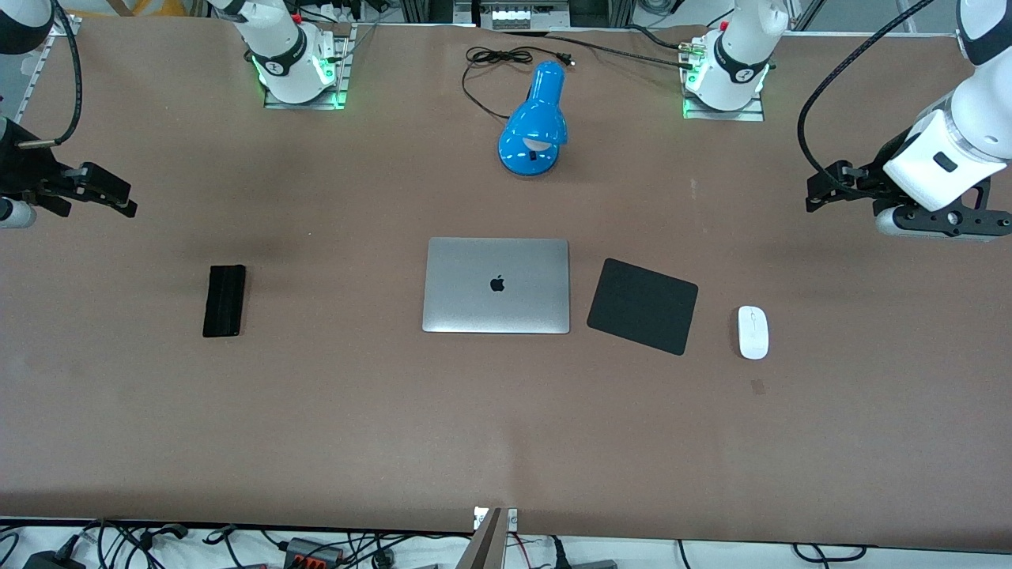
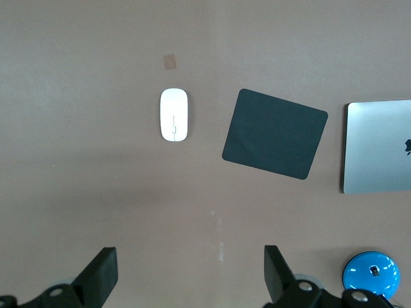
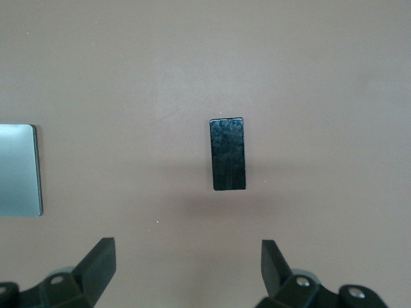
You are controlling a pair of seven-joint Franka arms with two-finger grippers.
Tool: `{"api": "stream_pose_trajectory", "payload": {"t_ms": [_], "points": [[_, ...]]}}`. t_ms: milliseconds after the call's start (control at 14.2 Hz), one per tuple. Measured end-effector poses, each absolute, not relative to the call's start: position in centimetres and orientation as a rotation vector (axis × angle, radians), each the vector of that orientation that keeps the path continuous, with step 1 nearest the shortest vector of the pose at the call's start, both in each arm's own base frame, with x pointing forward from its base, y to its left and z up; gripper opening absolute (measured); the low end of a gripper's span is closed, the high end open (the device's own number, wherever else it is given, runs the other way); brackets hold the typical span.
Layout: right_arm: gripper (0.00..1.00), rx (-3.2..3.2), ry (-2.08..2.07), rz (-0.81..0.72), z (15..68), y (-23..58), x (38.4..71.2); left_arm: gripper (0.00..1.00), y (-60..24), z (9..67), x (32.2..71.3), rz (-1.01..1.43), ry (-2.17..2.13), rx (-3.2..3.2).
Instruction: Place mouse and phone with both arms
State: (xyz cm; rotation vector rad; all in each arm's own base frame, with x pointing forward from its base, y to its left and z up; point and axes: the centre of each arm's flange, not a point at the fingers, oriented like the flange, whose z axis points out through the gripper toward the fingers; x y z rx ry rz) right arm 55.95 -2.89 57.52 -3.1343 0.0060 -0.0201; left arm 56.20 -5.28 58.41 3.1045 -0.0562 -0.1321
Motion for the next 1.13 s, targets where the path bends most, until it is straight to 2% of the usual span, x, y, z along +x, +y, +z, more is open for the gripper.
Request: {"api": "stream_pose_trajectory", "payload": {"t_ms": [635, 1129], "points": [[1.00, -3.133, 0.006, 0.019, 56.9, -2.9, 56.0, 1.00, -5.3, 58.4, 56.2, -0.132, -0.056, 3.104], [1.00, -3.151, -0.001, 0.162, 50.5, -3.2, 58.6, 1.00, -5.0, 58.3, 56.3, -0.134, -0.048, 3.104]]}}
